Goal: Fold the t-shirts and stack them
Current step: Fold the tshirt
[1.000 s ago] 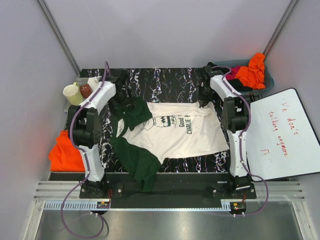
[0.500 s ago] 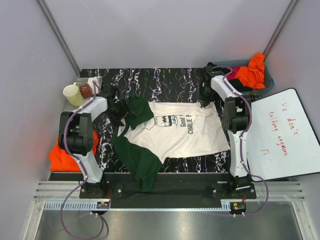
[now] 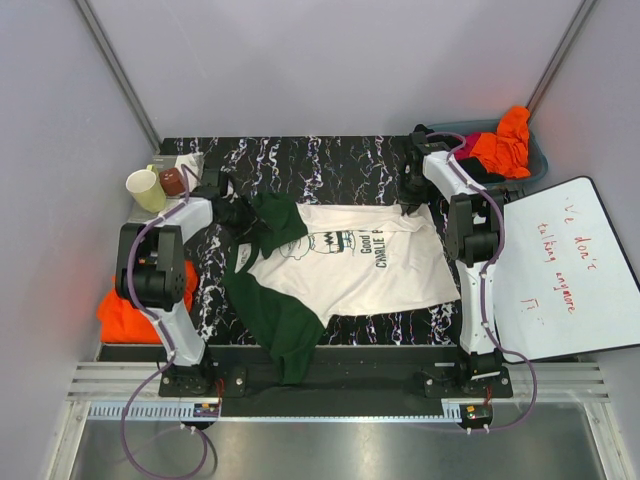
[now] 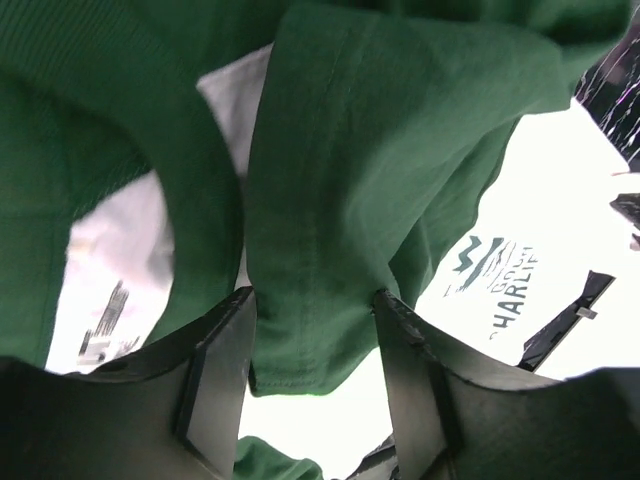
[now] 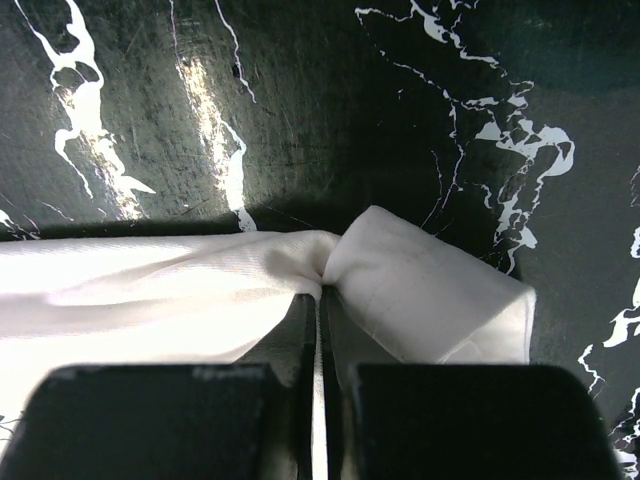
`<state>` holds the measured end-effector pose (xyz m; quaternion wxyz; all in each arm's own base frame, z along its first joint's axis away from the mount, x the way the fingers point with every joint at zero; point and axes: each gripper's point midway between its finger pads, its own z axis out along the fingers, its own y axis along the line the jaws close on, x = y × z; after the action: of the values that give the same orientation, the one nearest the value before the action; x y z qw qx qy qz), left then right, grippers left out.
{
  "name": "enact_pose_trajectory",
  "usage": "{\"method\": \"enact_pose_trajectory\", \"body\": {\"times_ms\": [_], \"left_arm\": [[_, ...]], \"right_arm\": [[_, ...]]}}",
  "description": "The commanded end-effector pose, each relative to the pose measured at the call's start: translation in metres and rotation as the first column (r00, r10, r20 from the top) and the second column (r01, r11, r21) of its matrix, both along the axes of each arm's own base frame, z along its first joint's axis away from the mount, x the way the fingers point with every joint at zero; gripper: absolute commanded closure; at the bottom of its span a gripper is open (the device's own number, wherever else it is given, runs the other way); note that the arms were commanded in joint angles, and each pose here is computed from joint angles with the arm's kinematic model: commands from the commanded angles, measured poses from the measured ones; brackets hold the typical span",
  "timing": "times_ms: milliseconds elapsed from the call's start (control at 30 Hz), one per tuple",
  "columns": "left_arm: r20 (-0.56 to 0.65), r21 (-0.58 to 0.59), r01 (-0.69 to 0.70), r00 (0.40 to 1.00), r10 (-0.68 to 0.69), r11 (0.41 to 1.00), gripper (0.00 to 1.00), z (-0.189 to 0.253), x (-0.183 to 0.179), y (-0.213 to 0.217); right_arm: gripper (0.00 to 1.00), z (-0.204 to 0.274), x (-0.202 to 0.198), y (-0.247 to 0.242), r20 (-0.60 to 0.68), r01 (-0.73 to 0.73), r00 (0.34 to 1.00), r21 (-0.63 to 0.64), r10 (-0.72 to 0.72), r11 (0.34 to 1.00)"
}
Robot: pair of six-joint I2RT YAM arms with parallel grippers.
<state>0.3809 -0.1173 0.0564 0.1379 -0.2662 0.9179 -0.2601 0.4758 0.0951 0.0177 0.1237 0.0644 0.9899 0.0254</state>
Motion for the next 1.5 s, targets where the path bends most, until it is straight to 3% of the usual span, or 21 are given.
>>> {"method": "enact_pose_trajectory", "body": {"times_ms": [0, 100, 133, 167, 200, 433, 600, 967, 1133, 1400, 1433, 1467], "left_arm": [[0.061, -0.037, 0.019, 0.998, -0.017, 0.999, 0.5, 0.008, 0.024, -0.007], [0.071, -0.027, 0.024, 0.997, -0.022, 0.999, 0.76, 0.009, 0.028, -0.007], [0.079, -0.024, 0.024, 0.997, -0.023, 0.999, 0.91, 0.011, 0.029, -0.006], [0.087, -0.024, 0.027, 0.996, -0.025, 0.999, 0.99, 0.014, 0.03, -0.006], [0.107, -0.019, 0.028, 0.994, -0.026, 0.999, 1.0, 0.022, 0.031, -0.006], [0.202, 0.109, -0.017, 0.979, -0.005, 0.994, 1.0, 0.083, 0.033, 0.016], [0.215, 0.115, -0.007, 0.976, -0.018, 0.993, 1.0, 0.12, 0.018, 0.018], [-0.049, 0.076, 0.074, 0.996, -0.07, 0.994, 1.0, 0.1, -0.073, 0.004], [-0.167, 0.017, 0.115, 0.98, -0.11, 0.993, 1.0, 0.097, -0.11, -0.01], [-0.306, 0.04, 0.17, 0.94, -0.15, 0.985, 1.0, 0.09, -0.161, -0.006], [-0.325, 0.035, 0.182, 0.932, -0.161, 0.983, 0.98, 0.088, -0.17, -0.005], [-0.343, 0.028, 0.191, 0.924, -0.17, 0.981, 0.69, 0.084, -0.177, -0.005]], "right_arm": [[1.0, -0.013, -0.011, -0.019, -0.052, 0.016, 0.998, -0.051, -0.018, 0.999], [1.0, -0.013, -0.013, -0.019, -0.052, 0.009, 0.999, -0.051, -0.012, 0.999], [1.0, -0.013, -0.013, -0.019, -0.053, 0.007, 0.999, -0.048, -0.01, 0.999], [1.0, -0.014, -0.014, -0.019, -0.058, 0.007, 0.998, -0.047, -0.01, 0.999], [1.0, -0.013, -0.014, -0.019, -0.056, 0.007, 0.998, -0.049, -0.01, 0.999], [1.0, -0.014, -0.014, -0.016, -0.059, -0.001, 0.998, -0.032, -0.001, 0.999], [1.0, -0.017, -0.016, -0.013, -0.07, -0.003, 0.998, -0.016, 0.002, 1.0], [1.0, -0.019, -0.018, -0.009, -0.079, -0.014, 0.997, 0.01, 0.015, 1.0], [1.0, -0.021, -0.018, -0.008, -0.083, -0.013, 0.996, 0.019, 0.014, 1.0], [1.0, -0.021, -0.019, -0.007, -0.084, -0.017, 0.996, 0.026, 0.019, 1.0], [1.0, -0.022, -0.021, -0.006, -0.089, -0.018, 0.996, 0.025, 0.02, 1.0], [1.0, -0.023, -0.021, -0.006, -0.09, -0.02, 0.996, 0.025, 0.022, 0.999]]}}
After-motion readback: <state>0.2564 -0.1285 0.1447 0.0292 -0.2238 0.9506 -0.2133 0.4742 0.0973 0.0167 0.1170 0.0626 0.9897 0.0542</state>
